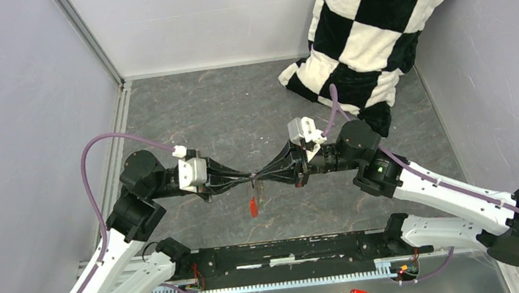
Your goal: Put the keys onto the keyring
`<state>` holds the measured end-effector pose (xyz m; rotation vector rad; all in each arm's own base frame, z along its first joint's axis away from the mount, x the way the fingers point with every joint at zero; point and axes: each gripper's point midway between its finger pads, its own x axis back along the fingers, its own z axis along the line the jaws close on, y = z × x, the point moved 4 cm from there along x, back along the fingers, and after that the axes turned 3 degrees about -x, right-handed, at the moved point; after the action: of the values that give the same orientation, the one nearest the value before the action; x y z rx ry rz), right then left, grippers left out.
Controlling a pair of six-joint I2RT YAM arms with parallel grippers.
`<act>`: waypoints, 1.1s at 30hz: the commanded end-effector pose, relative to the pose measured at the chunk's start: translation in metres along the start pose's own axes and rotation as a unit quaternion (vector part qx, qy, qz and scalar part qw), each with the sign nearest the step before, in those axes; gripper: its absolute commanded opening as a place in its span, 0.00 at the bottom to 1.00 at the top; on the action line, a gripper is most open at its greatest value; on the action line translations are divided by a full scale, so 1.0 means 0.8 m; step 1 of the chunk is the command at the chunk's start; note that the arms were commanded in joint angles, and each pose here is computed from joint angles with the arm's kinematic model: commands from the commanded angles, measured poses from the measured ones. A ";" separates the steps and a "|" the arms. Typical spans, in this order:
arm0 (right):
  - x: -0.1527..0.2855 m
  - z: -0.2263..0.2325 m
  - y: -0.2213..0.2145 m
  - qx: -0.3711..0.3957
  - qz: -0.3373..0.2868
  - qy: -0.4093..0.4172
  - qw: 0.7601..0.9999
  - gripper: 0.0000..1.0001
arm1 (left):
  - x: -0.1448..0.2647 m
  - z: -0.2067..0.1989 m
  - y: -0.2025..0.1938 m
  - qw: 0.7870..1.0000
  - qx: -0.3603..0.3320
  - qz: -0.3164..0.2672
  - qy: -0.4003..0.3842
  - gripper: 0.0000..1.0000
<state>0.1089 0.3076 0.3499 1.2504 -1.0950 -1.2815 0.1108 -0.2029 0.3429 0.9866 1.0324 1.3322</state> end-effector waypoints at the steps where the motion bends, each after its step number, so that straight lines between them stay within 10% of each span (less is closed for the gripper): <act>1: 0.000 0.005 0.045 0.033 -0.044 0.005 0.998 0.00 | 0.001 0.000 0.021 0.999 -0.026 -0.018 -0.010 0.09; 6: 0.001 0.006 0.047 0.033 -0.038 0.004 0.999 0.00 | 0.001 0.002 0.015 1.000 -0.029 -0.009 -0.005 0.02; 17: 0.006 -0.014 0.042 0.015 0.166 -0.022 0.986 0.43 | 0.003 0.007 0.001 0.999 -0.028 0.025 0.001 0.02; 33: 0.000 -0.029 0.019 0.006 0.256 -0.015 0.967 0.40 | 0.001 0.018 -0.023 0.997 -0.010 0.072 0.015 0.02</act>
<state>0.1317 0.3083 0.3487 0.8272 -1.3196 -0.8937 0.1240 -0.2026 0.3143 1.1146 1.0156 1.4335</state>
